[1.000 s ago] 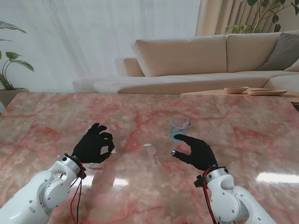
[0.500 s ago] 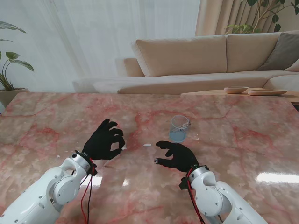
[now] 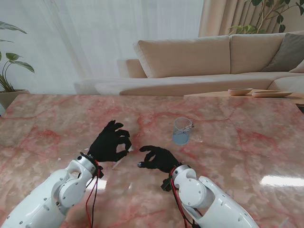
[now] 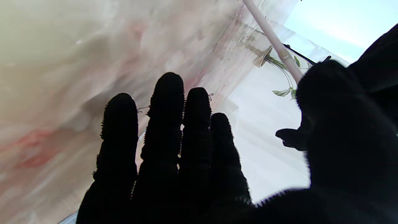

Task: Insert makeup brushes into the holder

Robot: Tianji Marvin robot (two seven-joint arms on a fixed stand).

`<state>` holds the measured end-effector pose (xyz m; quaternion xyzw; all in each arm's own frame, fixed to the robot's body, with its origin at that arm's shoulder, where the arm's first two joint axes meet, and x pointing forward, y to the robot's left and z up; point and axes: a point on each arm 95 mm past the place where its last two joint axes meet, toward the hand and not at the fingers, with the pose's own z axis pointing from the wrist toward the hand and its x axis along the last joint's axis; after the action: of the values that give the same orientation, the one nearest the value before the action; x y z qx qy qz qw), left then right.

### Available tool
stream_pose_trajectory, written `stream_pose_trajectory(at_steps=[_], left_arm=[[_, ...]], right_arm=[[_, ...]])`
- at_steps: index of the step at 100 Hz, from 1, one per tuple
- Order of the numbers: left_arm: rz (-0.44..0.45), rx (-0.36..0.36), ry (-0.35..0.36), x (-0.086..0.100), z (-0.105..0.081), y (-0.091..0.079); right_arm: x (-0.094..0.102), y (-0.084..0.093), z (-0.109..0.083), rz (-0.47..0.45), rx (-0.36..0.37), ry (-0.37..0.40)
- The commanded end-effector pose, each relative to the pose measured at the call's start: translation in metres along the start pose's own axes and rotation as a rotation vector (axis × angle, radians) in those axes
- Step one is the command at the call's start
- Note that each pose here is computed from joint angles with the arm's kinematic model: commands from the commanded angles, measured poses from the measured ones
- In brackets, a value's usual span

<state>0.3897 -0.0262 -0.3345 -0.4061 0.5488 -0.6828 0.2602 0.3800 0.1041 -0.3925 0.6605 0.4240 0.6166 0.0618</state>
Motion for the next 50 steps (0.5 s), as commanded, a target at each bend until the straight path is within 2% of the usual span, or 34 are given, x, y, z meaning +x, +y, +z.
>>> stream_pose_trajectory(at_steps=[1,26,50], left_arm=[[-0.007,0.002,0.002,0.002,0.001,0.003],[-0.018,0.015,0.012,0.005,0.004,0.001],[-0.027,0.023,0.026,0.012,0.009,0.002]], right_arm=[[0.003,-0.011,0.004,0.004,0.021,-0.004],[0.009,-0.020,0.014,0.054,-0.011,0.010],[0.014,-0.027,0.020,0.103,-0.012,0.031]])
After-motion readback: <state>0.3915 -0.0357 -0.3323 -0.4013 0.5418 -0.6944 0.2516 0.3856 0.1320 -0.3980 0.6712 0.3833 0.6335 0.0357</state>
